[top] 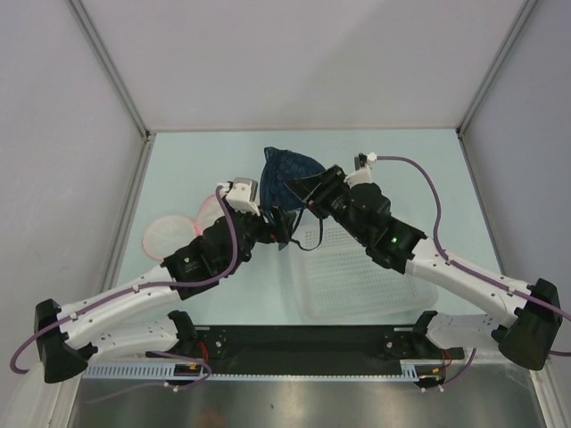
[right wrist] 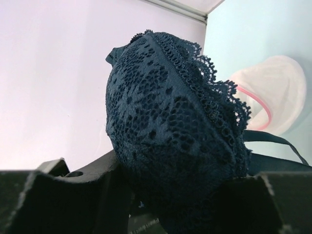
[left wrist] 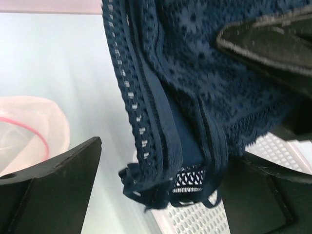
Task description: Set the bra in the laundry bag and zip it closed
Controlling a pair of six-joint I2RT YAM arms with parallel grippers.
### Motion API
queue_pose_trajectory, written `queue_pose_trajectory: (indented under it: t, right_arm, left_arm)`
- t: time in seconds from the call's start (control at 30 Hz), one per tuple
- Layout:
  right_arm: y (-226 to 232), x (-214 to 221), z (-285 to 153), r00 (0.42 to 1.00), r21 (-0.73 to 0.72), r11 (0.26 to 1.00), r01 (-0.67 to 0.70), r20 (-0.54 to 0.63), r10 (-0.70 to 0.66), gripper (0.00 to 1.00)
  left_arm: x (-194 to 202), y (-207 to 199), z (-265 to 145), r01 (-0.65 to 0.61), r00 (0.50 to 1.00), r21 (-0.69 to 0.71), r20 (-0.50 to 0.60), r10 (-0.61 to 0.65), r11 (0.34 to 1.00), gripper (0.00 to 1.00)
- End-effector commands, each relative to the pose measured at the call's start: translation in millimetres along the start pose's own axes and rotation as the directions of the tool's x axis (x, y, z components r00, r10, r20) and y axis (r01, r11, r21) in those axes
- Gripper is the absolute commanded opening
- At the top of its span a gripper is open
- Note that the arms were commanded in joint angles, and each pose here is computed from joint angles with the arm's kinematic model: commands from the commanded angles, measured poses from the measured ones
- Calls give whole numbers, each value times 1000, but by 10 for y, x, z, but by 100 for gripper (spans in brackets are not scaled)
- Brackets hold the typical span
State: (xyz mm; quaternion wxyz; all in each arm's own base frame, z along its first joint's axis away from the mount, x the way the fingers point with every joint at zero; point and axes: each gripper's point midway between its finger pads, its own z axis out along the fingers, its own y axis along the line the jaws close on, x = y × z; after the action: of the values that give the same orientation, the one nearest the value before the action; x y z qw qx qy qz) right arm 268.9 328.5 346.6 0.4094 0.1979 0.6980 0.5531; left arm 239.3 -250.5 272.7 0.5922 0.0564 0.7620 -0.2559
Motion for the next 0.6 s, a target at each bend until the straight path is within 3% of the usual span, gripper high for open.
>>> queue_pose_trajectory:
  t: [0.0, 0.13, 0.17, 0.2, 0.3, 0.33, 0.4, 0.5, 0.57]
  right_arm:
    - [279, -225, -89, 994, -26, 1000, -3, 114, 6, 45]
    - [300, -212, -91, 993, -39, 999, 16, 115, -11, 51]
    - [300, -217, -99, 993, -39, 999, 20, 119, -15, 53]
    - [284, -220, -104, 992, -37, 999, 28, 120, -23, 54]
    - [279, -240, -149, 990, -47, 997, 66, 128, -59, 65]
    - [277, -244, -161, 989, -52, 996, 73, 131, -66, 71]
    - [268, -258, -207, 988, -57, 994, 95, 131, -87, 84]
    - [202, -273, -263, 986, -56, 992, 113, 133, -105, 99]
    - [145, -292, -255, 986, -67, 991, 117, 125, -108, 100]
  left_arm:
    - [-369, -40, -26, 25, 996, -27, 83, -22, 999, 93]
    - [-368, -130, -19, 15, 997, 16, 71, -16, 1000, 78]
    - [-360, -154, -20, 7, 998, 29, 64, -9, 1000, 72]
    - [-344, -186, -28, 7, 999, 48, 54, -9, 999, 57]
    - [-323, -238, -68, 13, 999, 89, 43, -17, 996, 41]
    - [-321, -251, -83, 15, 999, 100, 41, -19, 995, 33]
    - [-308, -273, -121, 15, 999, 127, 38, -20, 992, 28]
    - [-330, -282, -192, 32, 998, 157, 52, -40, 987, 8]
    - [-311, -303, -227, 25, 997, 191, 65, -38, 981, 5]
